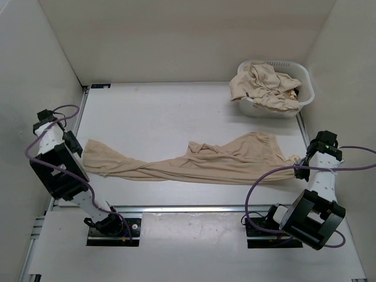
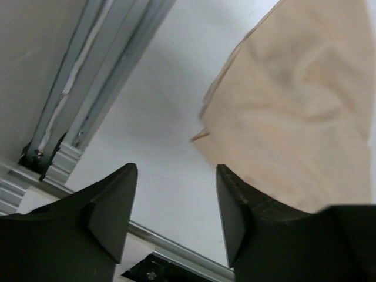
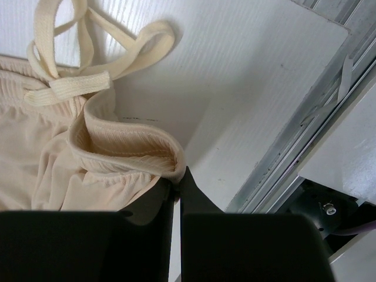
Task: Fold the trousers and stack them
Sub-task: Flatten the trousers out
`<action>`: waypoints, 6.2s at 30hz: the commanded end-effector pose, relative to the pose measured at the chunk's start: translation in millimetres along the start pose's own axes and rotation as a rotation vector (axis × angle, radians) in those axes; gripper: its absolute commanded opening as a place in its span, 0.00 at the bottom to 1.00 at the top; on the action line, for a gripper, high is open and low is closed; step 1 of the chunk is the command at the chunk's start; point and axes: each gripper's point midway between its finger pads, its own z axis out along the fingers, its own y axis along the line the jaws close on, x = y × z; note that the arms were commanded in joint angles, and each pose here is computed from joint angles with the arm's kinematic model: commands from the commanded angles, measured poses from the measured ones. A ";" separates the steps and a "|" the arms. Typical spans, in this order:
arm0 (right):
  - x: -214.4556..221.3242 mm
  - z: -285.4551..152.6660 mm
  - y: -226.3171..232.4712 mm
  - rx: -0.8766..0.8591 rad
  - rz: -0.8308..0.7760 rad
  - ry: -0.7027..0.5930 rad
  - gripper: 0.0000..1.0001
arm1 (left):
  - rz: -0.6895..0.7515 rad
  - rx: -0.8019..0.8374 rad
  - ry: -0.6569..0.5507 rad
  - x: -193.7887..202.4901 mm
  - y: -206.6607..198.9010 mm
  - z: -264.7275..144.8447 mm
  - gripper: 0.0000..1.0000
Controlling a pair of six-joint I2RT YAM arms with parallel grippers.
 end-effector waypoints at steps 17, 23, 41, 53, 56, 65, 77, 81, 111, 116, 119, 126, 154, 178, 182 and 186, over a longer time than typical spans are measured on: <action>-2.6 -0.6 -2.3 0.012 -0.017 -0.001 0.00 | -0.046 0.128 0.057 39.2 -14.9 53.8 0.50; -6.3 -2.3 -2.1 0.015 -0.016 -0.013 0.00 | -0.045 0.155 0.090 51.1 -21.0 64.1 0.33; -53.5 -39.4 -4.1 0.025 0.038 -0.169 0.00 | -0.160 0.056 -0.320 -9.9 43.1 -119.5 0.14; -75.5 -19.7 10.0 0.068 -0.025 -0.124 0.00 | 0.083 0.012 -0.195 -92.1 -38.5 -46.7 0.14; -76.7 -19.7 7.8 0.080 -0.035 -0.130 0.00 | 0.115 -0.029 -0.182 -106.9 -52.1 -15.3 0.14; -69.3 -10.9 9.0 0.069 -0.058 -0.102 0.00 | 0.126 -0.077 -0.193 -139.9 -62.6 23.8 0.70; -50.2 -2.5 11.4 0.022 -0.063 -0.058 0.00 | 0.030 0.066 -0.023 -3.6 -22.8 8.8 0.81; -45.0 1.7 11.0 0.019 -0.065 -0.043 0.00 | 0.043 0.074 0.126 45.8 -27.5 44.4 0.80; -45.2 -53.6 -16.2 -0.011 0.112 -0.122 0.00 | -0.230 -0.085 0.048 84.4 73.1 -73.1 0.14; -18.0 -38.1 -51.7 0.110 0.161 -0.140 0.00 | -0.291 -0.158 0.096 125.9 89.0 -47.8 0.14; -2.7 -24.0 -70.5 0.194 0.196 -0.126 0.00 | -0.312 -0.181 0.151 151.0 91.9 -35.8 0.14; -2.7 -22.0 -91.2 0.291 0.308 -0.141 0.09 | -0.366 -0.240 0.207 179.7 105.1 -20.3 0.14; 209.4 -99.5 287.8 -0.603 -1.192 -0.111 0.79 | 0.001 -0.010 0.156 150.4 4.3 3.0 0.83; 214.1 -23.3 348.9 -0.569 -0.855 0.172 0.00 | 0.201 -0.166 0.306 208.1 2.1 65.7 0.83; 134.2 -59.8 361.2 -0.621 -0.500 -0.128 0.00 | 0.231 -0.183 0.320 215.6 2.5 67.2 0.83; 101.7 -74.2 346.6 -0.562 -0.379 -0.268 0.00 | 0.233 -0.184 0.329 219.3 2.7 69.1 0.83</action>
